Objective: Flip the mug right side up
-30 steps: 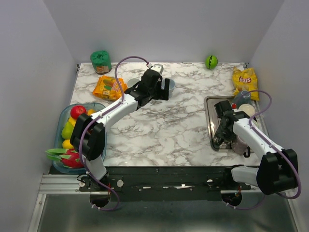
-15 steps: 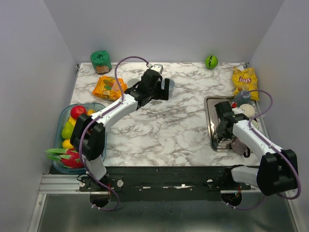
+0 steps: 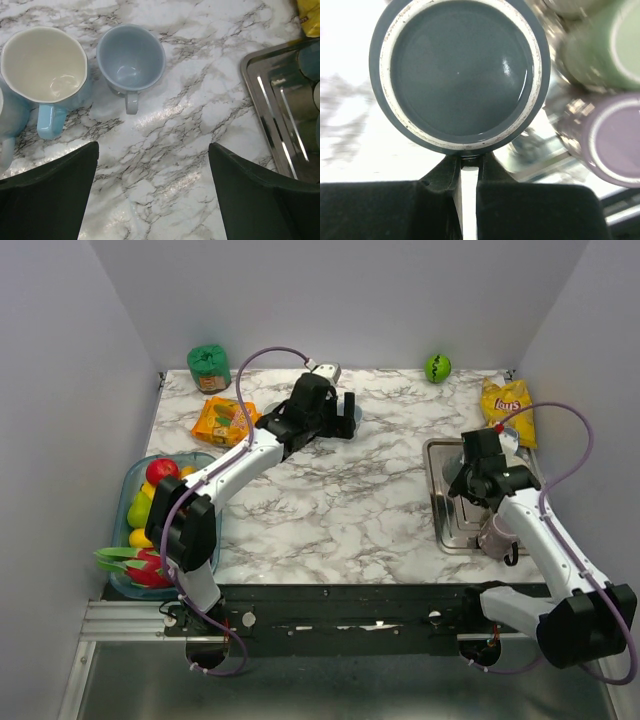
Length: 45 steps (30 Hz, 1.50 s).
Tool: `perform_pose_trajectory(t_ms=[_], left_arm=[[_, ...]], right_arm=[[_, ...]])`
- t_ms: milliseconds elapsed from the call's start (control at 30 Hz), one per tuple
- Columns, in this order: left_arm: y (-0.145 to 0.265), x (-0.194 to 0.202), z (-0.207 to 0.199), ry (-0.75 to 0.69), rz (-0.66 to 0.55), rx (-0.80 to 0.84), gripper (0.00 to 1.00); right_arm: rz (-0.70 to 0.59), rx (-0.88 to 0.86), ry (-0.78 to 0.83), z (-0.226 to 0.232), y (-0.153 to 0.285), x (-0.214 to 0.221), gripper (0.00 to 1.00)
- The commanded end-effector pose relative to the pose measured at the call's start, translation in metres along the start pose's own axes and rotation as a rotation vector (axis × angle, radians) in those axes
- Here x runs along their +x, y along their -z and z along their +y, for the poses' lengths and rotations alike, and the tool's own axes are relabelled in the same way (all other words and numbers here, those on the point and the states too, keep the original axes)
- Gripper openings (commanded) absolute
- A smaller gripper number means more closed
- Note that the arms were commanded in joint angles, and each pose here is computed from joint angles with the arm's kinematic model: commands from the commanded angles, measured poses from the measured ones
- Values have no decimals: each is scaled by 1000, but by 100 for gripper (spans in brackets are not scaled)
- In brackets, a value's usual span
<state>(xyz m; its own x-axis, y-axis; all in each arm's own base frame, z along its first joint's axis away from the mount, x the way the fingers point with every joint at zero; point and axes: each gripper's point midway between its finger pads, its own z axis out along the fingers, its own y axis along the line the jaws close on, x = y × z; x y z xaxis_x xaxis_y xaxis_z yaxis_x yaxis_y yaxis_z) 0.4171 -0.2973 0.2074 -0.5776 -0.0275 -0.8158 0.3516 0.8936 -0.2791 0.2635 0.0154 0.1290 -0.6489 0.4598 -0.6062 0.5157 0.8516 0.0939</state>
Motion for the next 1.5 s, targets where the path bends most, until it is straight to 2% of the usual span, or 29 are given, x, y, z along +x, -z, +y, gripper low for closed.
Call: perform_pose_trajectory(t_ms=[0,167,300,367,400,567,600,633,700,900,1100,1300,1433,1467], left_arm=[[8,-26,-24,11,-24,121,99],[31,-52,-65,32,-27,352,99],[64,-89,-103,50,-95,594,99],[86,-105,-117,91,-121,705,99],[100,-116,-129,80,-155,795,99],[136,-151,-155,197,-225,1007,99],[147,-163,-160,192,-283,1060,99],[150,-167,-163,267,-266,1090,99],[164,-180,-168,279,-330,1154,99],[172,-201,-174,358,-367,1214,98],[164,-198,-172,417,-349,1210,89],[167,-199,-177,431,-349,1232,72],[165,-198,-179,444,-340,1232,52],[163,-198,-179,453,-341,1226,50]], right_arm=[[-162,-226,-54,47,46,-67,1],[-284,-508,-59,102,97,-120,1],[-380,-708,-58,143,142,-164,1],[-369,-803,-54,162,164,-174,1],[-408,-855,-59,169,187,-191,1],[-422,-1057,-57,198,235,-212,1],[-426,-1079,-55,201,241,-214,1],[-433,-1134,-52,205,252,-216,1],[-444,-1196,-48,208,266,-216,1],[-423,-1306,-32,215,288,-211,1],[-373,-1391,-35,221,296,-198,1],[-364,-1435,-20,226,303,-192,1],[-351,-1451,-18,230,301,-189,1],[-346,-1462,-12,231,301,-188,1]])
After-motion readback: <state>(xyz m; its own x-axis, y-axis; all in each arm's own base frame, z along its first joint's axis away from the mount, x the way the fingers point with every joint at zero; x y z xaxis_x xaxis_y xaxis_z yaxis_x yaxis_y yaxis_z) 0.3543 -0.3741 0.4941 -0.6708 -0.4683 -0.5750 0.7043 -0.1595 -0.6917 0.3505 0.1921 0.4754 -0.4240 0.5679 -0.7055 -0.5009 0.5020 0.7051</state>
